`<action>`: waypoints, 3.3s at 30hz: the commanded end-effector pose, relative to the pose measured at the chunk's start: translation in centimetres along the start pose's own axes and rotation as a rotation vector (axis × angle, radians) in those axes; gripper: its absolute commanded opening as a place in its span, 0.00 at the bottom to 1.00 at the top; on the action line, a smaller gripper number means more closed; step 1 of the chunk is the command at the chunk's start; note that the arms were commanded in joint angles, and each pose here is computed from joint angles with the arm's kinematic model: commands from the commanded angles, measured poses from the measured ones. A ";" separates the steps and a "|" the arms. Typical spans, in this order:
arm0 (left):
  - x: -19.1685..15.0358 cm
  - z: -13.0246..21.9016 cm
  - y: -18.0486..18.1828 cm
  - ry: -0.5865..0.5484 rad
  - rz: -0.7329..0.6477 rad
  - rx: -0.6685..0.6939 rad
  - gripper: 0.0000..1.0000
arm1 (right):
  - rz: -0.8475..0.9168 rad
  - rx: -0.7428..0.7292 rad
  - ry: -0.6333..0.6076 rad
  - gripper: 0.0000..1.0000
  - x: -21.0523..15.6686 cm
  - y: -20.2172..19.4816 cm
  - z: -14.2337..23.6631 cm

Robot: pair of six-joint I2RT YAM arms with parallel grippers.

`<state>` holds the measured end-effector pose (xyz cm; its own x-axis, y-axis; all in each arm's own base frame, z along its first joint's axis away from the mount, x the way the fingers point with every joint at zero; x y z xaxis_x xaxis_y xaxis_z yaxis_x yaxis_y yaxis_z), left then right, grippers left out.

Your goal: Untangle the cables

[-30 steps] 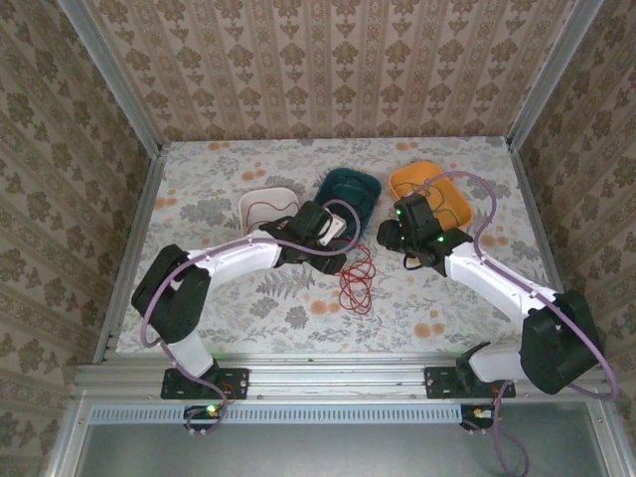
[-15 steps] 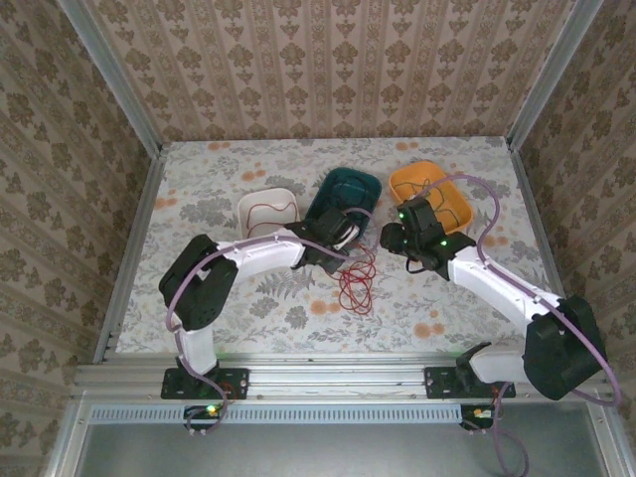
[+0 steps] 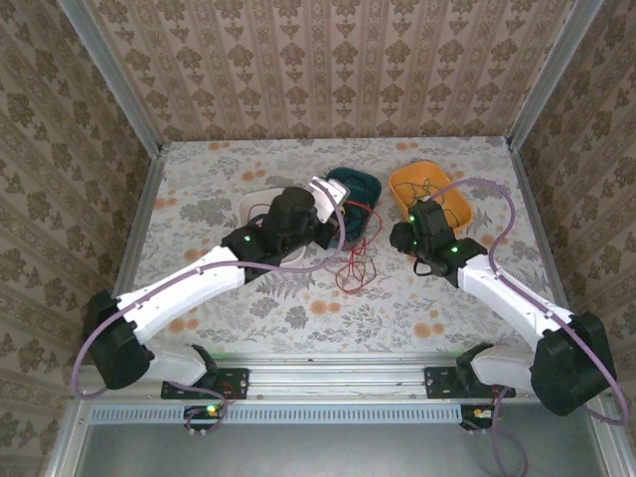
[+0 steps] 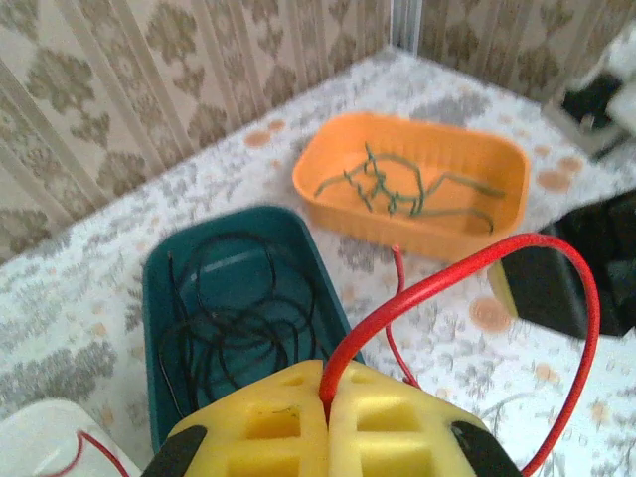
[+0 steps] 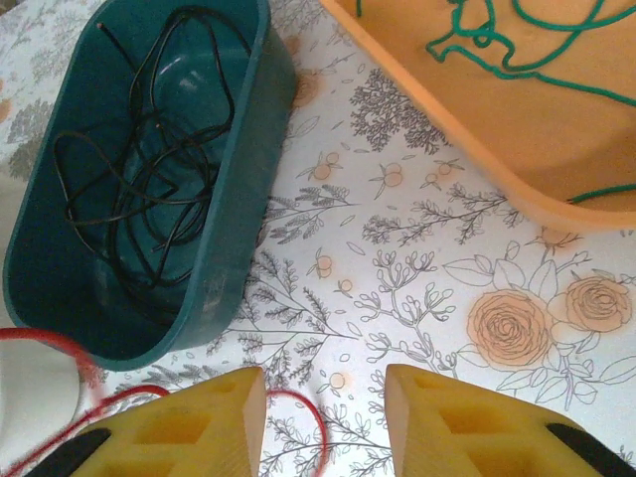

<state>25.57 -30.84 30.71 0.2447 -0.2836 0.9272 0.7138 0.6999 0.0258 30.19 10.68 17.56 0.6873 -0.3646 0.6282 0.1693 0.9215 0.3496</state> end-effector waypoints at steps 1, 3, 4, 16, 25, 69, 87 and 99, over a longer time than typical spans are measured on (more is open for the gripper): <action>2.7 1.2 0.7 -0.093 0.035 -0.022 0.00 | -0.043 -0.037 -0.059 0.38 0.7 -1.0 0.6; 3.8 2.0 1.1 -0.134 0.051 -0.028 0.00 | -0.053 -0.037 -0.074 0.38 0.9 -1.2 0.8; 4.3 2.4 1.4 -0.153 0.064 -0.037 0.00 | -0.060 -0.041 -0.080 0.38 0.9 -1.3 0.9; 6.9 5.7 1.5 -0.300 0.128 -0.206 0.00 | 0.061 0.272 0.028 0.39 -0.5 2.8 0.7; 10.2 10.5 1.6 -0.490 0.250 -0.534 0.00 | 0.034 0.219 0.045 0.39 -1.3 2.1 -0.4; -17.0 -0.2 21.9 0.241 0.794 0.551 0.00 | 0.090 0.170 0.056 0.39 -1.1 1.6 0.2; -10.3 -1.8 18.9 0.296 0.515 0.498 0.75 | 0.100 0.168 0.060 0.40 -1.2 1.6 0.2; -12.3 -7.4 2.7 0.541 0.353 -0.018 0.71 | 0.082 0.163 0.073 0.40 -1.7 1.3 -0.3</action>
<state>31.10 -28.89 19.00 0.7268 -0.2430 0.6425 0.4943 0.8345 -0.2435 29.42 12.44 16.69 0.7439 -0.2748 0.6091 -0.0035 0.9099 0.4149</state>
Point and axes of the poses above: each hand's point on the last joint's axis, 136 mm out from that joint toward the fingers, its own z axis back along the fingers, its own y axis along the line the jaws close on, x = y × z, the point moved 4 cm from there along z, back along the fingers, and after that the axes turned 2 degrees about z, right-handed, at the moved point
